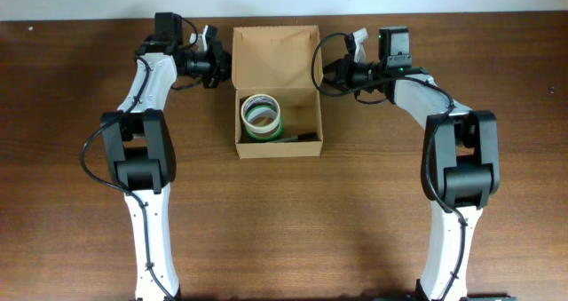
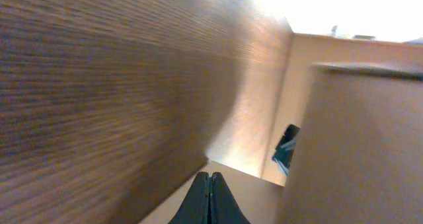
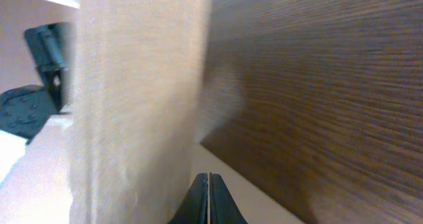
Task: Pack container
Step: 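Fold the box lid down over the box with both grippers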
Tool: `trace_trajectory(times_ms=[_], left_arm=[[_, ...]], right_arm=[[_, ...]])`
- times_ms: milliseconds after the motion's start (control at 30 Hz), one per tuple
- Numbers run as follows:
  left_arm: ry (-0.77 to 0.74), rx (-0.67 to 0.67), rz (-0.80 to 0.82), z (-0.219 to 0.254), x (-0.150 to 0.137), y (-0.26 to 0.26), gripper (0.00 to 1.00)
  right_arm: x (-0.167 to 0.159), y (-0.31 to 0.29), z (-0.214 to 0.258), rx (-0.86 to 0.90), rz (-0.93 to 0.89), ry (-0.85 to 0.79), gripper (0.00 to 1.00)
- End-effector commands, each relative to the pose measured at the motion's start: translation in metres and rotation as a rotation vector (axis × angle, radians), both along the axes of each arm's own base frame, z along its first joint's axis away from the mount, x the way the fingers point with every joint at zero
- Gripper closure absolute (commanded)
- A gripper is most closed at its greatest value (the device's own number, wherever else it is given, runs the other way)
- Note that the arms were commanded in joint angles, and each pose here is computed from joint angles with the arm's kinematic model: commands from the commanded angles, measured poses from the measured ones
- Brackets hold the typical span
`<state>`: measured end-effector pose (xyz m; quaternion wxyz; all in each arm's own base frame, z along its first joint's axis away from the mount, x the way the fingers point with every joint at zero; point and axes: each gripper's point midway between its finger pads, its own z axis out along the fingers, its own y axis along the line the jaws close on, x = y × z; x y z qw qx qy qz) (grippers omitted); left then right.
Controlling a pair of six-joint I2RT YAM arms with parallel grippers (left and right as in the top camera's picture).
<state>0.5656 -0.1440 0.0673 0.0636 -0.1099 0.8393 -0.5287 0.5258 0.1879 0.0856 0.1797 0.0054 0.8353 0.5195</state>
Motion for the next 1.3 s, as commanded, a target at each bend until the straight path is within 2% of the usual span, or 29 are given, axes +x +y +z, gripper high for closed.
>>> trace_trajectory(times_ms=[0, 233, 367, 600, 933, 1067, 1133, 1267], left_arm=[[-0.045, -0.079, -0.046, 0.024, 0.003, -0.008, 0.98], [-0.184, -0.018, -0.069, 0.087, 0.009, -0.005, 0.98], [-0.205, -0.004, -0.082, 0.113, 0.003, -0.006, 0.98], [-0.128, 0.122, -0.147, 0.108, -0.031, -0.015, 0.98], [0.094, 0.426, -0.315, 0.065, -0.102, -0.014, 0.98], [0.073, 0.549, -0.311, 0.074, -0.107, -0.011, 0.98], [0.049, 0.652, -0.294, 0.082, -0.109, -0.003, 0.98], [-0.051, 0.795, -0.275, 0.115, -0.115, 0.0, 0.98]], right_arm=[[0.001, 0.008, 0.03, 0.066, 0.061, -0.034, 0.96], [0.004, 0.006, 0.049, -0.005, 0.085, -0.058, 0.96], [0.001, 0.002, 0.063, -0.095, 0.105, -0.064, 0.96], [-0.014, 0.002, 0.093, -0.306, 0.153, -0.089, 0.96], [-0.07, 0.012, 0.085, -0.58, 0.281, 0.016, 0.96], [-0.096, 0.008, 0.087, -0.719, 0.322, 0.049, 0.96], [-0.107, 0.007, 0.091, -0.772, 0.335, 0.053, 0.96], [-0.132, 0.006, 0.101, -0.882, 0.372, 0.062, 0.96]])
